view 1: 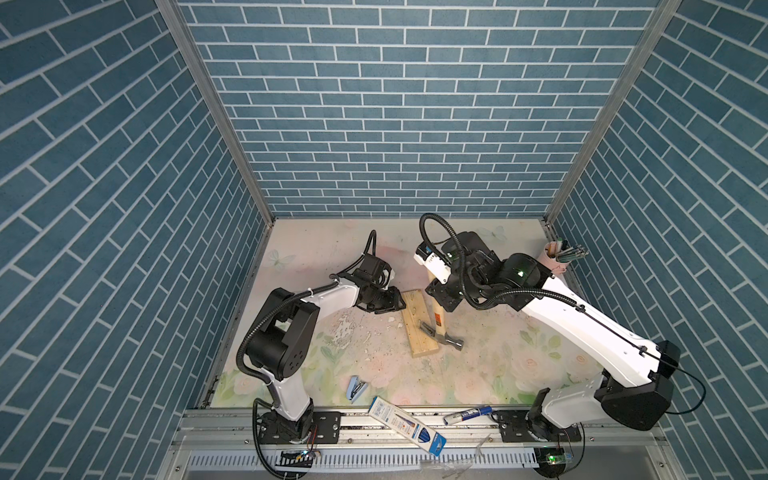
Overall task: Use a claw hammer to pull out a nail
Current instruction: Remove the nail from the mounting plate.
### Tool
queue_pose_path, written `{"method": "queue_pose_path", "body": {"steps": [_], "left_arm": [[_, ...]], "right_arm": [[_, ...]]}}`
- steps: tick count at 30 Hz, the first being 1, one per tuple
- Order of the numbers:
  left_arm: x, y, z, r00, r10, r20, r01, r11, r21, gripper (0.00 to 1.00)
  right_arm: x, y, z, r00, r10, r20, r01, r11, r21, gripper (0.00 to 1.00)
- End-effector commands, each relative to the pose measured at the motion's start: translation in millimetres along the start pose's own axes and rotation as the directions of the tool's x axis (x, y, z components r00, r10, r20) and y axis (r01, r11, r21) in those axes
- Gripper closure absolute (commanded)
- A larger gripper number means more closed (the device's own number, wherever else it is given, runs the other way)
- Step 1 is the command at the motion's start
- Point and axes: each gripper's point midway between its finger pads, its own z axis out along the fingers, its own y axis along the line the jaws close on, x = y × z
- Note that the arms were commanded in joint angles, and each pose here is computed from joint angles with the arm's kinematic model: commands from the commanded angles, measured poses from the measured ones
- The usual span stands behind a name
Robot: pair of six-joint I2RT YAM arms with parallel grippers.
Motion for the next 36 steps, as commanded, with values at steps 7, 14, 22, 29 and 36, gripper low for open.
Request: {"method": "queue_pose_path", "body": {"steps": [7,14,22,29,36], "left_arm": [[0,3,7,1.000,-0.007,-0.002,0.007,1.000,-0.010,0.55],[0,4,7,1.000,-0.012,-0.003,0.012,1.000,-0.016,0.56],[2,7,8,1.000,-0.016,-0.007,0.016,0.999,-0.027,0.56],[4,9,7,1.000,-0.018,-0.008,0.018,0.999,-0.034,0.56],[4,10,7,1.000,-0.020,-0.007,0.020,0.999,-0.038,0.56]], "right_arm": [[-35,-7,-11,0.993,-0.028,0.115,0.025,0.999,0.024,1.00],[-40,-9,-9,0.992,-0.024,0.127,0.021,0.999,0.030,1.00],[-46,-11,-8,0.988,-0.015,0.151,0.010,0.999,0.033,1.00],[-49,-13,-9,0.985,-0.010,0.171,0.003,0.999,0.040,1.00],[-50,-17,-8,0.982,0.000,0.187,-0.011,0.998,0.055,1.00]]}}
